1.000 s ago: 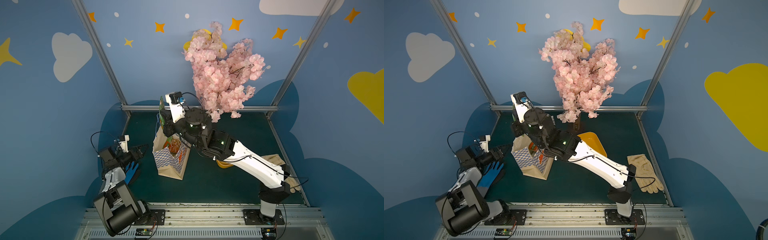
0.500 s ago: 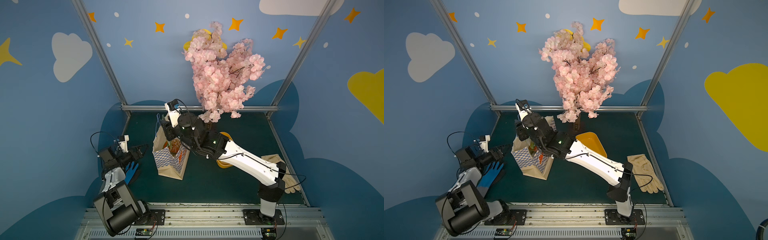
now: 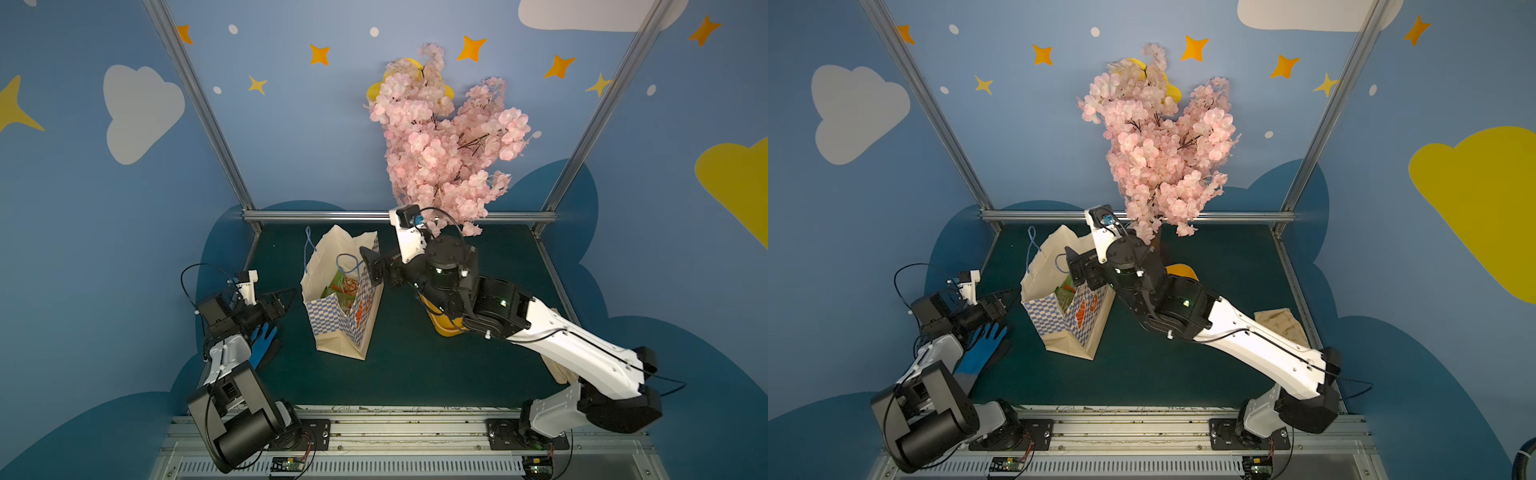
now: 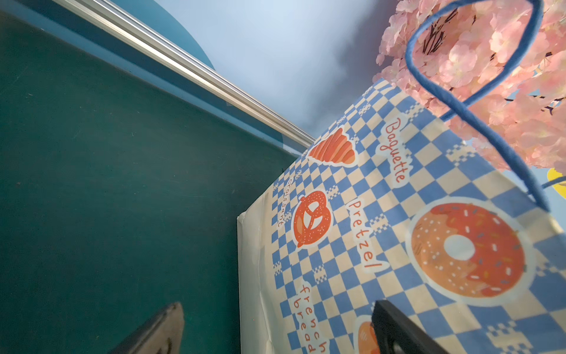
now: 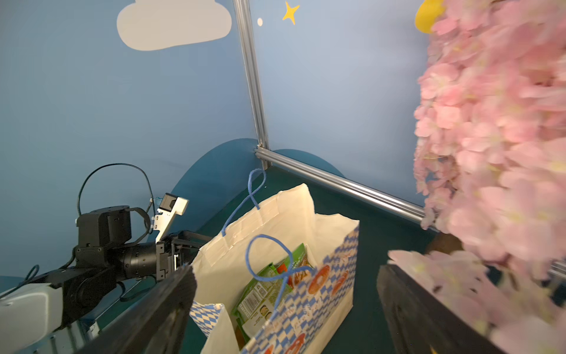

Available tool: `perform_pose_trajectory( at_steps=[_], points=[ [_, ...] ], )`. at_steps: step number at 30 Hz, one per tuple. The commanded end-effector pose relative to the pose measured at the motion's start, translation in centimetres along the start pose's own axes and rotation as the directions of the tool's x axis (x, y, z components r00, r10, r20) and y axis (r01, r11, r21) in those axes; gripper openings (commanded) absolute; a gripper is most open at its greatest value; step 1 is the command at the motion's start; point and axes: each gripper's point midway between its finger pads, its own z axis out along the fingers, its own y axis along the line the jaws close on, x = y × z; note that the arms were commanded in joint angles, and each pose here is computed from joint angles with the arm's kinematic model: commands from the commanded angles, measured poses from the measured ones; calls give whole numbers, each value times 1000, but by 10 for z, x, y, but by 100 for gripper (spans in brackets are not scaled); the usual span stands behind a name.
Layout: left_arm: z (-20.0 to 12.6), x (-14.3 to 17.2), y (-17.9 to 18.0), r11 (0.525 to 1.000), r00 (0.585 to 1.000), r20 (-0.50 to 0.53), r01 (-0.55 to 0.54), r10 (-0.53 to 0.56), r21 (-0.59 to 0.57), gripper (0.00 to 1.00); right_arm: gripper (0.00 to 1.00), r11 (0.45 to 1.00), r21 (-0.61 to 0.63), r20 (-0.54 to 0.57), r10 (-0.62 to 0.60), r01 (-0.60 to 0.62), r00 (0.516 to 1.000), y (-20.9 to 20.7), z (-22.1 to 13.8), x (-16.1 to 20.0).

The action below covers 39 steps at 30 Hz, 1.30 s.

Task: Place the condiment packets inside the bag
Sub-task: Place the condiment packet in the paper bag, then reset both arms

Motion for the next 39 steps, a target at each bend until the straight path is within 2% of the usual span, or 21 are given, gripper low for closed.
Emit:
perform_pose_trajectory(
  at_steps=[1, 2, 5, 8, 11, 12, 15, 19, 22, 25, 27, 31, 39],
  points=[
    [0, -3, -2, 999, 999, 7, -36, 37, -21, 100, 98, 990, 134, -34, -48, 52, 998, -49, -16, 29],
    [2, -2, -1, 998, 999, 0, -45, 45, -38, 100, 98, 985, 171, -20, -21, 24, 1000, -75, -32, 29],
    [8, 1, -2, 995, 997, -20, -79, 78, -56, 100, 98, 955, 298, -66, 18, 3, 998, -137, -55, 68],
    [18, 8, 2, 989, 993, -49, -108, 104, -98, 100, 98, 880, 474, -78, 73, -27, 994, -204, -82, 103],
    [32, 17, 6, 982, 990, -74, -132, 124, -133, 100, 98, 776, 630, -79, 97, -26, 992, -259, -104, 140],
    [37, 20, 5, 979, 987, -82, -149, 139, -140, 100, 98, 745, 667, -84, 88, -10, 993, -273, -110, 153],
    [56, 36, 2, 955, 966, -121, -245, 227, -167, 100, 98, 646, 761, 21, 59, -54, 998, -305, -123, 169],
    [73, 45, -2, 916, 938, -107, -345, 329, -204, 100, 98, 523, 852, 2, -10, 3, 1000, -335, -133, 203],
    [78, 39, -8, 885, 911, -24, -406, 412, -228, 100, 98, 450, 893, -54, 31, 34, 998, -359, -139, 230],
    [84, 39, -12, 859, 881, 22, -454, 472, -235, 100, 98, 461, 883, -135, 71, 87, 988, -374, -133, 252],
    [86, 40, -1, 852, 886, 4, -444, 463, -278, 100, 98, 475, 875, -142, 68, 93, 988, -381, -128, 264],
    [91, 52, 8, 855, 889, -6, -441, 457, -272, 100, 98, 512, 856, -119, 56, 74, 991, -388, -123, 288],
    [97, 54, 14, 850, 888, -14, -444, 460, -283, 100, 98, 632, 771, -121, 21, 81, 992, -391, -100, 321]
  ],
)
